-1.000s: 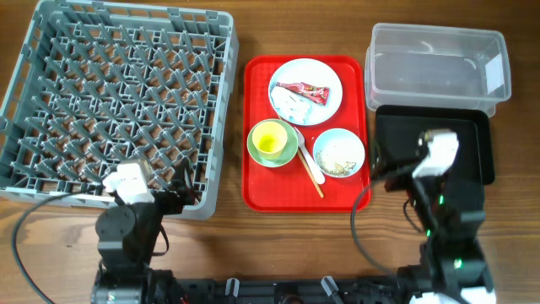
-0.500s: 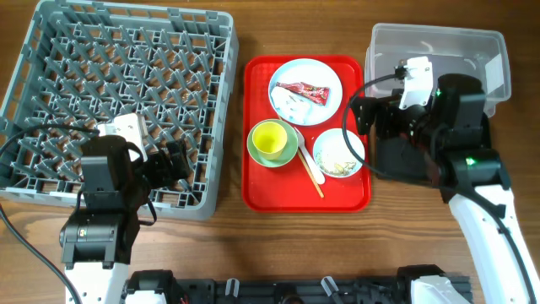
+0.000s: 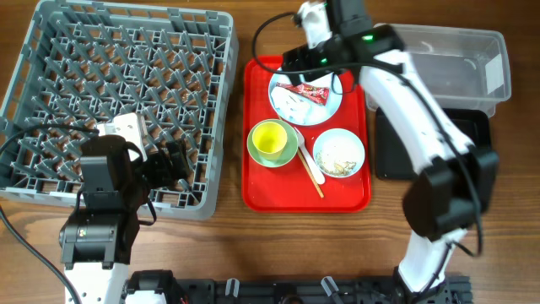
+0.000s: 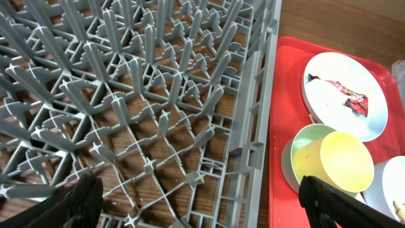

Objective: Sort waste into correct bins and load items into the dishwasher rack
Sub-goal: 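Grasp the red wrapper and tissue with the right gripper, lift, then drop the wrapper and tissue into the clear plastic bin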

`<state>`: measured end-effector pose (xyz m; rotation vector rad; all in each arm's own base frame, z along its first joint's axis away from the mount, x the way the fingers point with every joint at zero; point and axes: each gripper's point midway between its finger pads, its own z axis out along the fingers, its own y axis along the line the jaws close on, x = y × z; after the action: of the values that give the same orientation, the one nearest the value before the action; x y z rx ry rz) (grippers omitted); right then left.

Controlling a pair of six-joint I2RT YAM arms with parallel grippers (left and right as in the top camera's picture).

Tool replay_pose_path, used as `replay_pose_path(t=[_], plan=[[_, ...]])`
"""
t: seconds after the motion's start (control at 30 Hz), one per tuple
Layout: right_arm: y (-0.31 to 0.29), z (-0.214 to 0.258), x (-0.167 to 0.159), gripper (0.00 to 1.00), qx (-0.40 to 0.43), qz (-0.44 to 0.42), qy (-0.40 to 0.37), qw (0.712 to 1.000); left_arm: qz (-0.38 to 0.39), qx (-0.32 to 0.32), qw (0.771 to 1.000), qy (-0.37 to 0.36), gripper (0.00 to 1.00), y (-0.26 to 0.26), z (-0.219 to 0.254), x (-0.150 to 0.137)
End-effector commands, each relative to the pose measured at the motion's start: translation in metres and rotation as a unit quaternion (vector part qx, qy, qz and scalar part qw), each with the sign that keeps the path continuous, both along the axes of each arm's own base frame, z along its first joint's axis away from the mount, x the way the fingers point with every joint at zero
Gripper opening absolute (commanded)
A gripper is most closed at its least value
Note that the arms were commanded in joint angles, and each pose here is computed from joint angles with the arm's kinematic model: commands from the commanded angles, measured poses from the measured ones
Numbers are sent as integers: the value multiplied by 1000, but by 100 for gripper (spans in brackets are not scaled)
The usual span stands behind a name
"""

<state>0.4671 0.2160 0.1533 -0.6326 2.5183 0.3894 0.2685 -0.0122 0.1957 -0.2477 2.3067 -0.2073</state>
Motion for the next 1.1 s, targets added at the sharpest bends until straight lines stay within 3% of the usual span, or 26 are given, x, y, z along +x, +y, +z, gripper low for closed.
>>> replay_pose_path(t=[0.0,0.3,0.33,0.37,0.4,0.43,0.47,0.67,0.83,0.93,1.07], plan=[[10,-49,5,89,-29,-5,32,999,-6,6,1000,-12,100,-1,9,2],[11,-139,-12,68,-50,-31,129,990,-6,6,1000,-12,100,-1,9,2],[10,-146,-13,58,-52,-32,137,989,-6,6,1000,-12,100,-1,9,2],[10,-146,-13,40,-51,-35,137,989,-6,6,1000,-12,100,-1,9,2],[11,-145,-12,29,-49,-36,135,989,-6,5,1000,-12,100,-1,9,2],[11,-139,-11,11,-43,-47,134,989,-6,6,1000,-12,100,-1,9,2],[10,-130,-8,4,-37,-57,129,989,-6,6,1000,-12,100,-1,9,2],[-3,-28,6,4,9,-87,40,995,-6,6,1000,-12,100,-1,9,2],[-100,55,24,4,19,-191,-39,981,-6,6,1000,-12,100,-1,9,2],[-183,50,32,4,-10,-279,-36,960,-6,6,1000,-12,100,-1,9,2],[-240,21,42,5,-18,-331,-15,943,-6,5,1000,-12,100,-1,9,2]])
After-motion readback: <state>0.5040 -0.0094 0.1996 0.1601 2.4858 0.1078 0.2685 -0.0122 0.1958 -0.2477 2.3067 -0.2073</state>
